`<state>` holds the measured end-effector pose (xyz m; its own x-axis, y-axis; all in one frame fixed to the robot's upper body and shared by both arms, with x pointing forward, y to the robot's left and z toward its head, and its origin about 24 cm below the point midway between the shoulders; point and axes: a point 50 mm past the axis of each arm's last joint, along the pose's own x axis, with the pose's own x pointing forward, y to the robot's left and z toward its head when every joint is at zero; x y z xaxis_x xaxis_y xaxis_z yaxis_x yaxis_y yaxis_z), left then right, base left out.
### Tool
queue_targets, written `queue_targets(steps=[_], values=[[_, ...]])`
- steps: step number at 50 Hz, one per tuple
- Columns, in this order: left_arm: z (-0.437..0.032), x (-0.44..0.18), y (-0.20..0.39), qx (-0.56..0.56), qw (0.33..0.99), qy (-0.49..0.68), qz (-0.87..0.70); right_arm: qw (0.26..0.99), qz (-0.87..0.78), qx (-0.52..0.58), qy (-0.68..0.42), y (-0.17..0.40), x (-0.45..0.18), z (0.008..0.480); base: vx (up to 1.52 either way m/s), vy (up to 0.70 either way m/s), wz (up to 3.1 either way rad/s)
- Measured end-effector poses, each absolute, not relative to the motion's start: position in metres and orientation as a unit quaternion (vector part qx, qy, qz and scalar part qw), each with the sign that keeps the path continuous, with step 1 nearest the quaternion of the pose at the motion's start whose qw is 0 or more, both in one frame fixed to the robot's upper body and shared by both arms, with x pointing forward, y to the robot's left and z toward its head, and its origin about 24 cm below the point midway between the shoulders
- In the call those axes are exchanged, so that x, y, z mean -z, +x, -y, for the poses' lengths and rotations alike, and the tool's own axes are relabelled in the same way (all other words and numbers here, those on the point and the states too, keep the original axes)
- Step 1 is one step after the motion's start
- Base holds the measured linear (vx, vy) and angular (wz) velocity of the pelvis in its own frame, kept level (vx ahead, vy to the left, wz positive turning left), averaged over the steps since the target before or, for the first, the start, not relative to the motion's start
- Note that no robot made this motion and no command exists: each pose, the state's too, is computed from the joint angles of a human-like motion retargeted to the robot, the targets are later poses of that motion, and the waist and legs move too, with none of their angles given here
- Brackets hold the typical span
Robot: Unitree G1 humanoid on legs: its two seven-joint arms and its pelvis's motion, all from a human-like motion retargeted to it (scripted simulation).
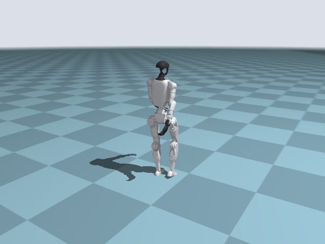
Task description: Walk run
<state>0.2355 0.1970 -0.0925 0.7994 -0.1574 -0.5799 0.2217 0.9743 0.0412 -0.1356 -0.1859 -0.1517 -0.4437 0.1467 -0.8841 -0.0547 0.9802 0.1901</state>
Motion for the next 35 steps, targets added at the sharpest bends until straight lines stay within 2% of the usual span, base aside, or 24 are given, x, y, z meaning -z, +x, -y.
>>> queue_targets(steps=[5,10,15,20,23,28,35], values=[[-0.202,0.059,0.272,0.128,0.955,0.139,-0.230,0.516,-0.848,-0.116,0.038,-0.145,0.148,0.184,0.59,-0.18,1.19],[-0.210,0.084,0.251,0.132,0.926,0.157,-0.316,0.531,-0.838,-0.125,-0.005,-0.120,0.155,0.197,0.56,-0.25,0.62],[-0.212,0.138,0.172,0.107,0.867,0.132,-0.469,0.577,-0.811,-0.072,-0.065,-0.069,0.165,0.219,0.48,-0.23,0.97],[-0.216,0.172,0.056,0.052,0.721,0.094,-0.685,0.648,-0.756,-0.004,-0.094,0.000,0.166,0.247,0.32,-0.13,1.67],[-0.221,0.172,-0.005,0.056,0.652,0.065,-0.754,0.687,-0.715,0.014,-0.131,0.044,0.161,0.263,0.20,-0.12,1.66],[-0.228,0.161,-0.082,0.063,0.576,0.054,-0.813,0.730,-0.650,0.051,-0.207,0.095,0.145,0.290,0.16,-0.02,1.56],[-0.247,0.140,-0.139,-0.020,0.518,0.051,-0.854,0.738,-0.634,0.100,-0.208,0.099,0.137,0.309,0.23,0.10,2.32]])
